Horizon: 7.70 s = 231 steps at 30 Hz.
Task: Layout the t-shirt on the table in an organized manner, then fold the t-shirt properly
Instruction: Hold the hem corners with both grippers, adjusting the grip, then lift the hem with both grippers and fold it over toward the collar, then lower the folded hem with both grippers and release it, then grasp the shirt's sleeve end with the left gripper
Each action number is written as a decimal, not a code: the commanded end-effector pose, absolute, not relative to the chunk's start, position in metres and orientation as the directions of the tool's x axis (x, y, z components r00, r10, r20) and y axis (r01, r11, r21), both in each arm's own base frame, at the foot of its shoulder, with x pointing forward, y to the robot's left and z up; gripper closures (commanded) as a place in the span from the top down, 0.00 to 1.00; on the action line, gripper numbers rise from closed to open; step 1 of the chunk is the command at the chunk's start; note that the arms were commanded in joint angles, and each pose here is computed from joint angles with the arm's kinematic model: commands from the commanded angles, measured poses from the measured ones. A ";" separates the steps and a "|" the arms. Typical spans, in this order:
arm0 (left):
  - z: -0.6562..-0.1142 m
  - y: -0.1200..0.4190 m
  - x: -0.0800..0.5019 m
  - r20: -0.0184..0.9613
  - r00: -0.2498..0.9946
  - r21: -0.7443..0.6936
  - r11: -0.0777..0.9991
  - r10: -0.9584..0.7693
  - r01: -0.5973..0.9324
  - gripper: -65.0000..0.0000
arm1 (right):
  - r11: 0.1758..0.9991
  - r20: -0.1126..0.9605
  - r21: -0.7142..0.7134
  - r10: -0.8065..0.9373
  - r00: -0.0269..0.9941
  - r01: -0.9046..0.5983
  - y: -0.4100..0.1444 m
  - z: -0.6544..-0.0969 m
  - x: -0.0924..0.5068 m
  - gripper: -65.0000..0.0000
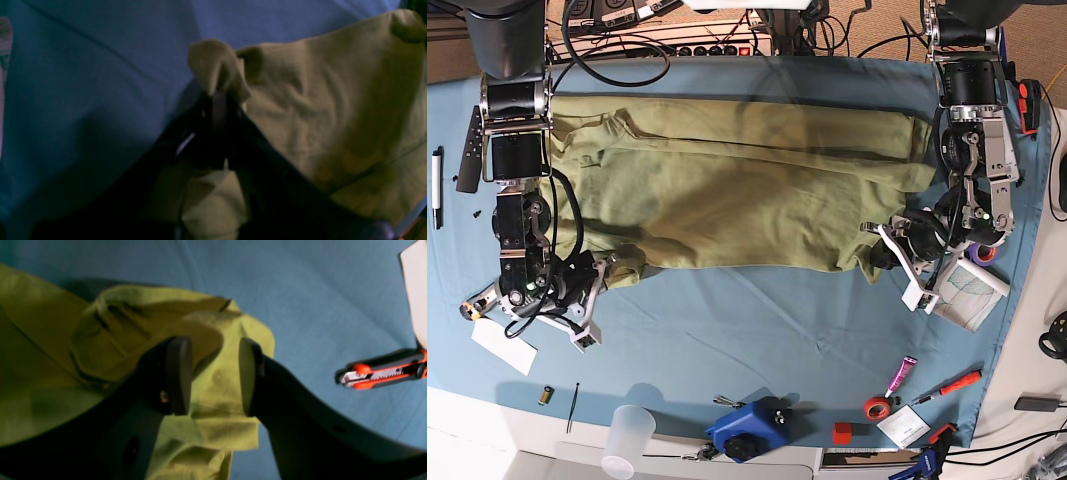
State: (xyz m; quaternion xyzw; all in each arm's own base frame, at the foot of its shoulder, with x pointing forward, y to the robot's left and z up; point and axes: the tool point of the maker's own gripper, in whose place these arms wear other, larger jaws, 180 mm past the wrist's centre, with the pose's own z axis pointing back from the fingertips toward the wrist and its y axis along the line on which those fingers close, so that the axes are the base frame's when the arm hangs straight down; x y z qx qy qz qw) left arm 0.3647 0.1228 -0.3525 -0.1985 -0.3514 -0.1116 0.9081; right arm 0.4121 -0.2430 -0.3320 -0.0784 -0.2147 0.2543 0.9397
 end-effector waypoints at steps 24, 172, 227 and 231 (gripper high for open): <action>-0.334 0.123 0.377 0.731 0.680 -0.272 0.894 -0.049 0.357 0.00 | 0.880 0.359 -0.314 0.458 0.813 -0.357 -0.262 -0.332 0.410 0.00; -0.409 0.156 0.229 0.486 0.845 -0.482 0.875 0.222 0.047 0.43 | 0.992 0.789 -0.117 0.123 0.602 -0.049 -0.300 -0.256 0.224 0.29; -0.389 0.213 0.269 0.539 0.842 -0.211 0.966 -0.013 0.150 0.32 | 0.971 0.795 -0.212 0.106 0.598 0.109 -0.347 -0.240 0.209 0.29; -0.401 0.221 0.266 0.491 0.871 -0.130 0.989 0.001 0.073 0.32 | 0.971 0.792 -0.213 0.106 0.601 0.109 -0.347 -0.241 0.208 0.29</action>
